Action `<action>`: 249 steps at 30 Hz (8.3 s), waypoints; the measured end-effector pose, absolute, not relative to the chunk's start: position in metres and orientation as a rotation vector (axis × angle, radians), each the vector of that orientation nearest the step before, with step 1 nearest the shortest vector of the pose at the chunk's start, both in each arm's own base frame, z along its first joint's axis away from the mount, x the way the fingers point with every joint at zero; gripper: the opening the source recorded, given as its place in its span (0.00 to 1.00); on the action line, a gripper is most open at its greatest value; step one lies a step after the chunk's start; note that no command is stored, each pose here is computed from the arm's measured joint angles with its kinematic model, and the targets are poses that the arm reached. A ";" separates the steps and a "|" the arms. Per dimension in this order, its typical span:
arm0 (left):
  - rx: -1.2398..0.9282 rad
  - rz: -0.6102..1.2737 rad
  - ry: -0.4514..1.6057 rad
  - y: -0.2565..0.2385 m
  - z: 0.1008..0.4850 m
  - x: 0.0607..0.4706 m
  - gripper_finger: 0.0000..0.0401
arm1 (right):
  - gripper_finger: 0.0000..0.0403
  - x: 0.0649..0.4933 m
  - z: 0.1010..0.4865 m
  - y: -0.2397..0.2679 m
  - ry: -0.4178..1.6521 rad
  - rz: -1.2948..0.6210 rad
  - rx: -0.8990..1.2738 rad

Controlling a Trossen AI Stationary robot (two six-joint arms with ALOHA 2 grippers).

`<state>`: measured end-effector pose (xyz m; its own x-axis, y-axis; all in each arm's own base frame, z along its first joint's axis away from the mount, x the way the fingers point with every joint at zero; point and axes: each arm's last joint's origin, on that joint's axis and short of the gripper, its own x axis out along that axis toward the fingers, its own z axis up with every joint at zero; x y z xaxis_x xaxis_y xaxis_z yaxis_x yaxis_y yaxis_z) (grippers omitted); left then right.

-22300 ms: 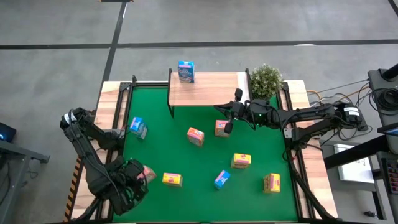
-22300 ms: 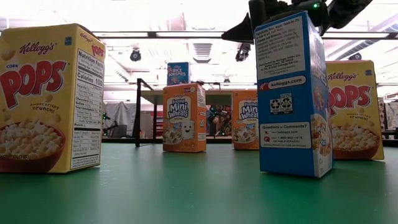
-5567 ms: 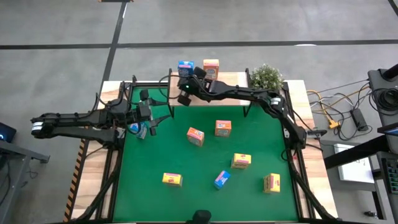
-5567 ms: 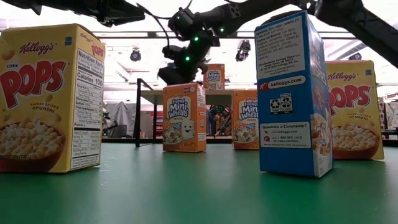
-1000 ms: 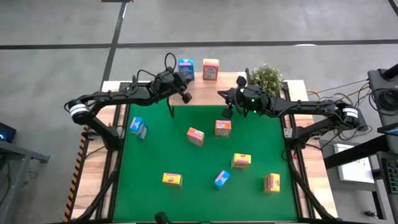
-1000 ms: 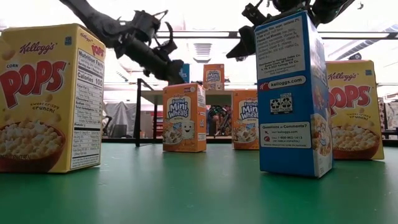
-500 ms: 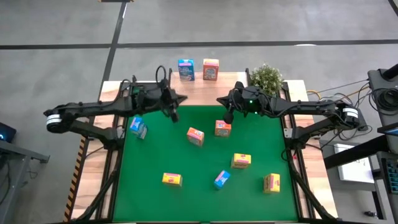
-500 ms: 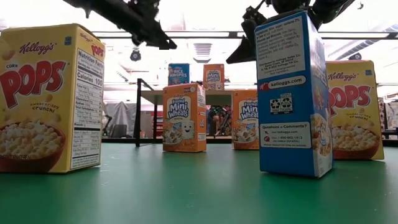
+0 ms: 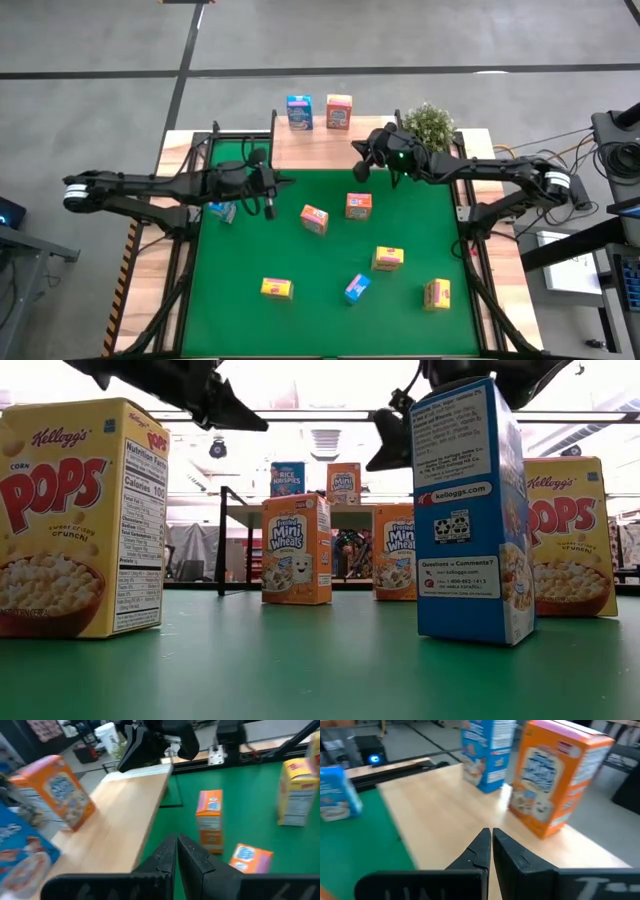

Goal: Stack cereal on shelf
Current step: Adjust the orange cereal box on the shelf, then put the top yellow cereal box on the shelf

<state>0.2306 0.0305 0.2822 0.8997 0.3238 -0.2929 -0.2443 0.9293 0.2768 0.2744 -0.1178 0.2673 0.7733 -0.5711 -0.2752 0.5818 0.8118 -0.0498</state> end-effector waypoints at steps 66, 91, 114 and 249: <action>0.327 0.473 0.442 0.036 0.269 0.226 0.00 | 0.02 0.353 0.234 -0.187 0.411 -0.767 0.004; 0.328 0.471 0.453 0.036 0.268 0.226 0.00 | 0.02 0.351 0.246 -0.171 0.430 -0.722 -0.013; 0.301 0.477 0.446 0.036 0.268 0.226 0.00 | 0.04 0.298 0.312 -0.021 0.645 -0.210 0.389; 0.257 0.452 0.261 0.031 0.281 0.193 0.00 | 0.32 0.284 0.392 -0.165 1.170 -0.454 -0.020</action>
<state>0.1933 0.0310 0.2809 0.8676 0.4596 -0.1898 -0.3944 0.8685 0.3004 0.2839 -0.1654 0.3923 0.3108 -0.3536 -0.8823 0.3335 0.9098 -0.2472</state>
